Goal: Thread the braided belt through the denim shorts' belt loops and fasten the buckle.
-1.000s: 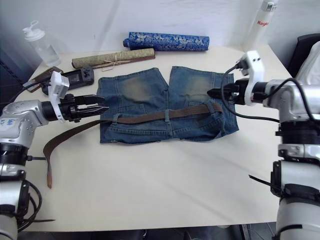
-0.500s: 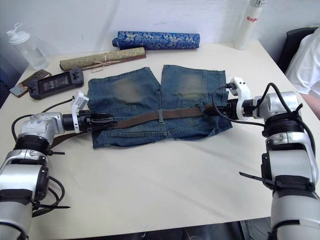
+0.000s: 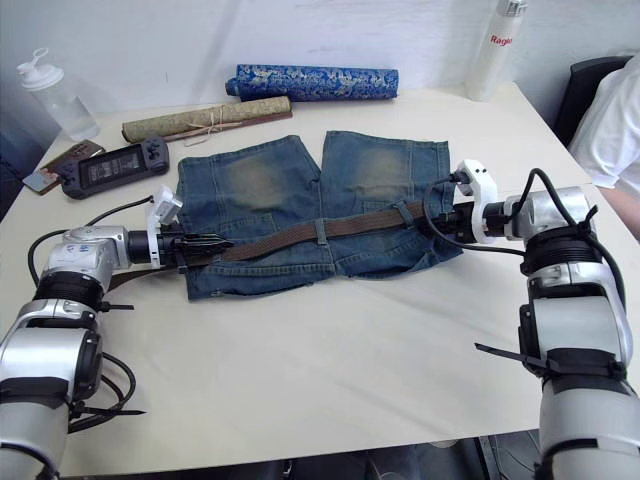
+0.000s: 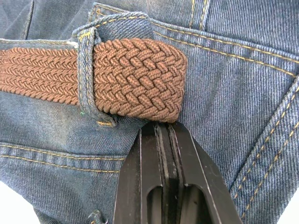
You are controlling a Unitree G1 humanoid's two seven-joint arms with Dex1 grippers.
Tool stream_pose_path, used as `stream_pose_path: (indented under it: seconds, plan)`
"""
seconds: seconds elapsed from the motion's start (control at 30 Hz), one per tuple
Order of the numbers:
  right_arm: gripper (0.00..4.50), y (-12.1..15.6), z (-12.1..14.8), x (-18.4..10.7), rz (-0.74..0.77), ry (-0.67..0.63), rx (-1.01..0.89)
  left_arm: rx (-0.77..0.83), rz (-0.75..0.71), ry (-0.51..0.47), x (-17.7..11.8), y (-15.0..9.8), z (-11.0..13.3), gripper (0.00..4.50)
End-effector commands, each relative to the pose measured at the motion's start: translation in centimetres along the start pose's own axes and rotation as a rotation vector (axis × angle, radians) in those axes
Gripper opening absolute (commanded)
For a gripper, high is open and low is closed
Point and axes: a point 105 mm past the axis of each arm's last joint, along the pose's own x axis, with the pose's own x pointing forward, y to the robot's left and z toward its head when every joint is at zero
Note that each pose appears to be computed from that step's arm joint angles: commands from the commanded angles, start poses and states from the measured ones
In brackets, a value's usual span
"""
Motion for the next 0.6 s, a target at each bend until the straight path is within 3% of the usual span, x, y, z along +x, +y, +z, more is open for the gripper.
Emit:
stream_pose_path:
  seconds: [0.03, 0.2, 0.3, 0.43, 0.5, 0.6]
  plan:
    - [0.0, 1.2, 2.7, -1.0, 0.052, -0.098, -0.116, 0.091, 0.02, -0.057, 0.2, 0.1, 2.7, 0.11]
    - [0.0, 3.5, 3.6, -3.4, 0.162, -0.251, -0.389, 0.37, 0.03, -0.296, -0.9, -2.2, 8.6, 0.11]
    - [0.0, 5.6, 2.0, -4.9, 0.214, -0.291, -0.564, 0.619, 0.087, -0.344, -1.9, -5.1, 9.0, 0.11]
    - [0.0, 7.1, -2.0, -6.0, 0.209, -0.268, -0.742, 1.131, 0.15, -0.25, -2.9, -9.7, 5.4, 0.11]
    - [0.0, 7.3, -4.5, -6.2, 0.186, -0.236, -0.886, 1.362, 0.12, -0.166, -3.8, -11.3, 1.2, 0.11]
    - [0.0, 7.6, -8.7, -5.8, 0.198, -0.165, -1.084, 1.508, 0.084, -0.064, -5.4, -11.6, -4.5, 0.11]
